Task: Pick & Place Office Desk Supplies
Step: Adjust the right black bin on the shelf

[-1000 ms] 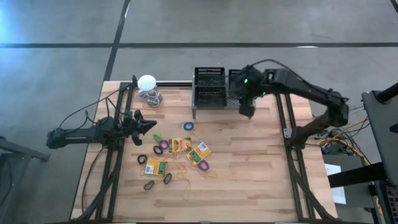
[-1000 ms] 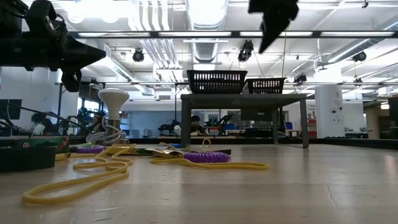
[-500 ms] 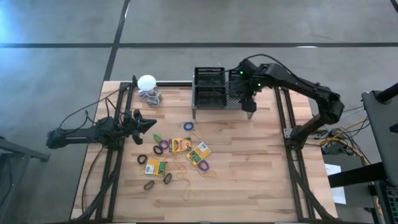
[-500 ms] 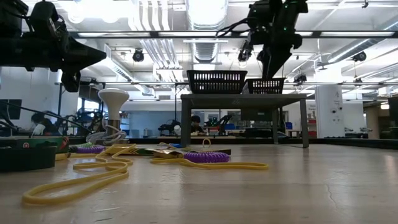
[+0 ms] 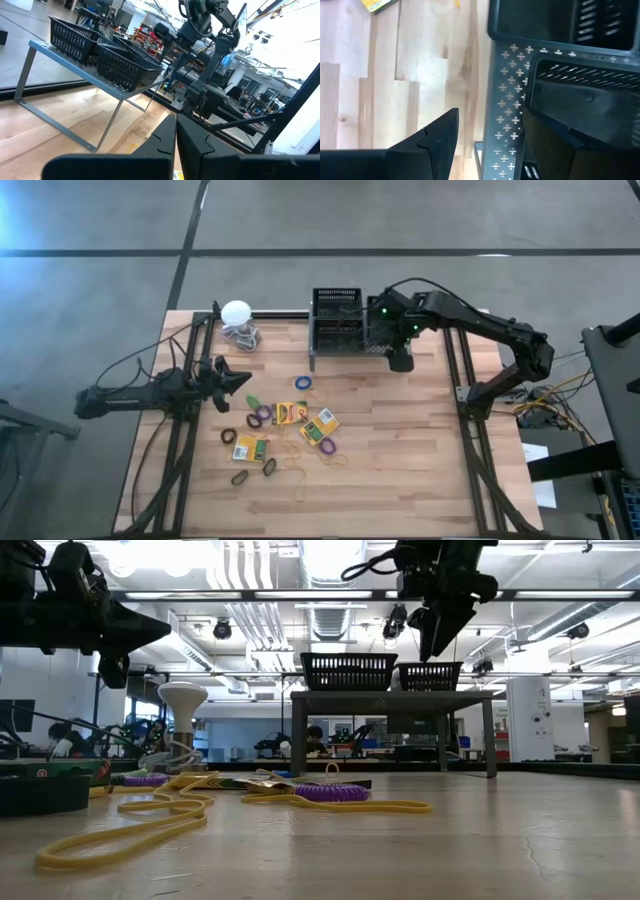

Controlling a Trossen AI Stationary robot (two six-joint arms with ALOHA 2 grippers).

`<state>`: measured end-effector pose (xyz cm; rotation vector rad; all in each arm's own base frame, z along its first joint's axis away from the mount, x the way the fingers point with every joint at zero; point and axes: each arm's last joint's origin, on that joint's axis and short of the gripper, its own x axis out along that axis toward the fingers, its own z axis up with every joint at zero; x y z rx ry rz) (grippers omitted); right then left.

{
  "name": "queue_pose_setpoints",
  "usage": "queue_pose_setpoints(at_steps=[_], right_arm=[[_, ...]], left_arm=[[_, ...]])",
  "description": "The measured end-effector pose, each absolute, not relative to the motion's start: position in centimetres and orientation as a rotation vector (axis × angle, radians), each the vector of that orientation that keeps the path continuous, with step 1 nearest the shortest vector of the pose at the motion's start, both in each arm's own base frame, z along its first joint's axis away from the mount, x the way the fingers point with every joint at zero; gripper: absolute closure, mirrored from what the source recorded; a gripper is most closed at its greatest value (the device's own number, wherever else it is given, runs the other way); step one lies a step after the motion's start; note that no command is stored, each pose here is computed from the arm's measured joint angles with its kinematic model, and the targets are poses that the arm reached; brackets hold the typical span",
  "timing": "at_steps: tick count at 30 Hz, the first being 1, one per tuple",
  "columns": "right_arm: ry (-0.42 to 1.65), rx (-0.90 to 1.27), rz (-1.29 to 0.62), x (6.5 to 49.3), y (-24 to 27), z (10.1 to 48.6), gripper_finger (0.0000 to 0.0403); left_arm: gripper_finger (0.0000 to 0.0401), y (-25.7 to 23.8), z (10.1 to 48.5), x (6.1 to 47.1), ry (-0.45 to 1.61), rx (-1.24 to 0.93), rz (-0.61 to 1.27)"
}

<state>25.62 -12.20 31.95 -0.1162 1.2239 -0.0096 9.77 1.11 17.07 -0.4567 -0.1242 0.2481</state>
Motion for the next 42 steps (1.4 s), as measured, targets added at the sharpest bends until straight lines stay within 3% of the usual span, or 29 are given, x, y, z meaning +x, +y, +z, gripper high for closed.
queue_pose_setpoints(at_steps=[12,17,25,33,42], right_arm=[[1.079,-0.216,-0.200,25.0,-9.3,36.5,0.0188],[1.069,-0.234,-0.248,23.3,-7.1,36.7,0.0188],[1.168,0.022,-0.655,18.6,-12.5,34.5,0.0188],[1.192,0.141,-0.703,18.0,-17.4,30.8,0.0188],[1.112,0.152,-0.710,19.5,-18.6,31.1,0.0188]], left_arm=[[0.0382,1.1,17.1,9.8,-0.126,-0.475,0.247],[0.0382,1.1,17.1,9.8,-0.127,-0.476,0.247],[0.0382,1.1,17.1,9.8,-0.127,-0.475,0.247],[0.0382,1.1,17.1,9.8,-0.130,-0.475,0.258],[0.0382,1.2,17.1,9.8,-0.131,-0.472,0.262]])
